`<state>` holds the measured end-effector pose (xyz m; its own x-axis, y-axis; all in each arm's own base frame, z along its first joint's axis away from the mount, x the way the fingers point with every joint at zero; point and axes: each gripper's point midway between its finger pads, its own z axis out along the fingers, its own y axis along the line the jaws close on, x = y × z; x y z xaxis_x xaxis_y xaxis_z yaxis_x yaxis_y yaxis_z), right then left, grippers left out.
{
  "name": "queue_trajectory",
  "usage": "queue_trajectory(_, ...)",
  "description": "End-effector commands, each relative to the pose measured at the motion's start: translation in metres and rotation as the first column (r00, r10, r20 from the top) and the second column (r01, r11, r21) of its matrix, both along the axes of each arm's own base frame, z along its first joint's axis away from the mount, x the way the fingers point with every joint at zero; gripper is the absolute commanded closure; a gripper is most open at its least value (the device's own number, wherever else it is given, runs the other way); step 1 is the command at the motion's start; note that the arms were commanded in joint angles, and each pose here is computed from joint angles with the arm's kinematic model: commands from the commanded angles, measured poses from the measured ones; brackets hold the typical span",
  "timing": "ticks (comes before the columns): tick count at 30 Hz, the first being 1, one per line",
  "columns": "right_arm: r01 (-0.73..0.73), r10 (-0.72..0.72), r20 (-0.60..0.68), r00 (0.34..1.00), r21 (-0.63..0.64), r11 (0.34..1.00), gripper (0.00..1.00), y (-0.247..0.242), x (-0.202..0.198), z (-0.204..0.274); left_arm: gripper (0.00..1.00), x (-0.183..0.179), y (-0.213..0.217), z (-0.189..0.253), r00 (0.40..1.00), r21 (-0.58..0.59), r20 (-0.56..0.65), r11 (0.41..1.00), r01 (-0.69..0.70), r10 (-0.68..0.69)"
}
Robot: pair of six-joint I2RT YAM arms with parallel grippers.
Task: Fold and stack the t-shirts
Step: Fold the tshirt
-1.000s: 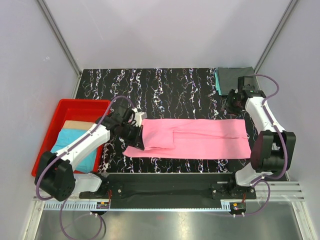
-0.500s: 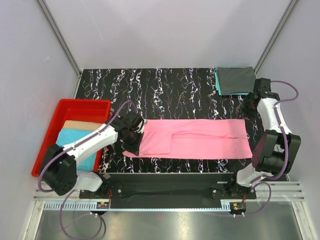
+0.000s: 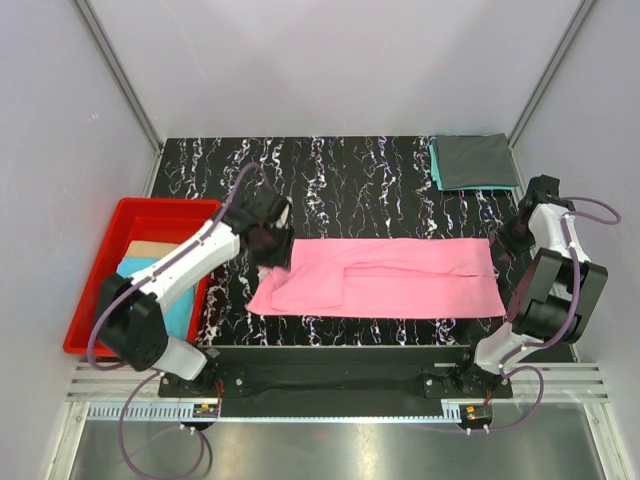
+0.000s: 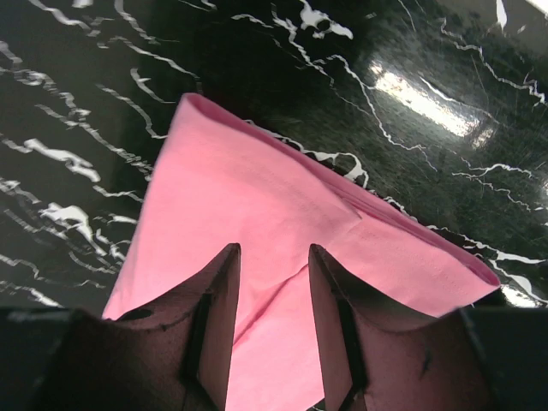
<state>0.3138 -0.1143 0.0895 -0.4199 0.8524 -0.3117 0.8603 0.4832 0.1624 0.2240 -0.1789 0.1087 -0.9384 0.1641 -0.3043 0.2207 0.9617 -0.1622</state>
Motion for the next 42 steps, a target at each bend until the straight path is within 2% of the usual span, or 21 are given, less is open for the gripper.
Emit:
queue_trajectory(1, 0.102, -0.101, -0.087, 0.991, 0.009, 0.995, 0.55, -0.005, -0.020, -0.025, 0.50, 0.076, -0.011, 0.027, 0.979, -0.109, 0.159, 0.988, -0.113, 0.130)
queue_trajectory(5, 0.209, -0.211, -0.114, 0.971, -0.029, 0.977, 0.55, -0.024, -0.032, -0.035, 0.49, 0.123, -0.011, 0.020, 0.969, -0.166, 0.150, 0.971, -0.170, 0.195)
queue_trajectory(9, 0.242, -0.243, -0.117, 0.963, -0.030, 0.970, 0.56, -0.028, -0.032, -0.045, 0.49, 0.156, 0.004, -0.014, 0.967, -0.112, 0.096, 0.968, -0.224, 0.235)
queue_trajectory(12, 0.219, -0.219, -0.060, 0.974, -0.005, 0.976, 0.57, -0.026, -0.018, -0.047, 0.49, 0.168, 0.017, -0.036, 0.960, -0.073, 0.063, 0.960, -0.269, 0.274)
queue_trajectory(18, 0.216, -0.209, -0.092, 0.974, 0.069, 0.974, 0.58, -0.009, -0.026, -0.061, 0.50, 0.167, 0.028, -0.060, 0.947, -0.020, 0.042, 0.948, -0.319, 0.319)
queue_trajectory(22, 0.220, -0.214, -0.073, 0.974, 0.097, 0.971, 0.56, -0.003, -0.026, -0.064, 0.50, 0.174, 0.043, -0.056, 0.922, 0.038, 0.115, 0.926, -0.377, 0.370)
queue_trajectory(24, 0.215, -0.207, -0.082, 0.975, 0.106, 0.971, 0.56, -0.001, -0.028, -0.068, 0.50, 0.177, 0.044, -0.046, 0.910, 0.016, 0.142, 0.918, -0.395, 0.389)
queue_trajectory(27, 0.207, -0.199, -0.087, 0.976, 0.097, 0.974, 0.56, -0.003, -0.028, -0.069, 0.51, 0.183, 0.023, -0.032, 0.908, -0.112, 0.171, 0.924, -0.367, 0.382)
queue_trajectory(30, 0.199, -0.193, -0.079, 0.978, 0.087, 0.976, 0.57, -0.004, -0.026, -0.071, 0.51, 0.181, 0.012, -0.033, 0.910, -0.178, 0.148, 0.915, -0.362, 0.388)
queue_trajectory(33, 0.193, -0.188, -0.071, 0.980, 0.070, 0.979, 0.60, -0.009, -0.023, -0.073, 0.52, 0.175, 0.011, -0.050, 0.908, -0.160, 0.113, 0.909, -0.385, 0.404)
queue_trajectory(35, 0.178, -0.173, -0.064, 0.983, 0.077, 0.981, 0.63, -0.010, -0.018, -0.074, 0.52, 0.176, 0.020, -0.059, 0.893, -0.107, 0.146, 0.904, -0.413, 0.426)
queue_trajectory(42, 0.182, -0.181, -0.035, 0.983, 0.020, 0.983, 0.69, -0.022, -0.012, -0.044, 0.52, 0.178, 0.012, -0.072, 0.885, -0.158, 0.131, 0.891, -0.426, 0.447)
